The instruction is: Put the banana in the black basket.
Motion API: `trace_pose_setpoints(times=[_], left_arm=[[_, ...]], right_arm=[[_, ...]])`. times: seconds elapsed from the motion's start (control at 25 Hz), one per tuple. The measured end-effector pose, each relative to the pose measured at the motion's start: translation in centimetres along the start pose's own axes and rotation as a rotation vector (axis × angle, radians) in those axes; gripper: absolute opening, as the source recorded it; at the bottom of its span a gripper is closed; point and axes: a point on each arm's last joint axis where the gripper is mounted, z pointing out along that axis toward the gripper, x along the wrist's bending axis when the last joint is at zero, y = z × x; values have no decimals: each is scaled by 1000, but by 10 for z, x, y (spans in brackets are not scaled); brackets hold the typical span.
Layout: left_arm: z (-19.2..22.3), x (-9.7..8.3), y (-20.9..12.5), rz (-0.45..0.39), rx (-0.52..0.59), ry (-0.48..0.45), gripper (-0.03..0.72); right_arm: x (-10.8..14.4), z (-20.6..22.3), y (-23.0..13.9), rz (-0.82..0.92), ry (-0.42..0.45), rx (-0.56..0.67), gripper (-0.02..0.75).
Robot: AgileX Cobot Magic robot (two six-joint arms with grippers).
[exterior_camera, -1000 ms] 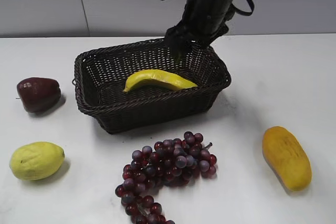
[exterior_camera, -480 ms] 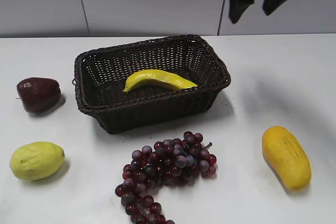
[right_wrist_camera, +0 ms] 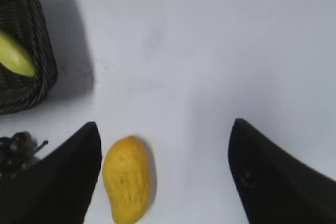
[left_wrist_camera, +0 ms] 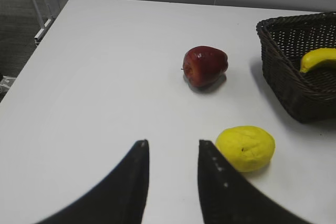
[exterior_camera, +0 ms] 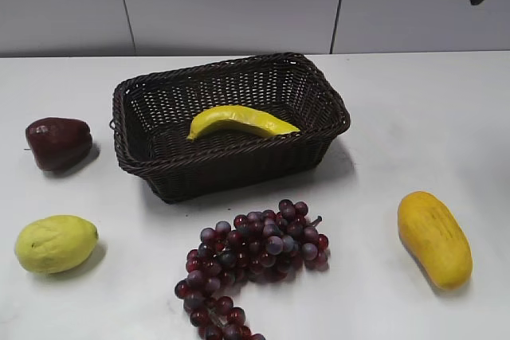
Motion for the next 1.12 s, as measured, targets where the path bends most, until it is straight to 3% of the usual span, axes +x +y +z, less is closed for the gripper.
trace_pose_setpoints(times=[0.52,0.88,1.12], left_arm=[[0,0,0,1,0,0,235],[0,0,0,0,0,0,235],[0,0,0,1,0,0,235]], right_arm=[[-5,-54,-138,24,6,24,593],[-10,-93,-242,37,24,-317,593],[-12,-89,-300,41,26,-452,592]])
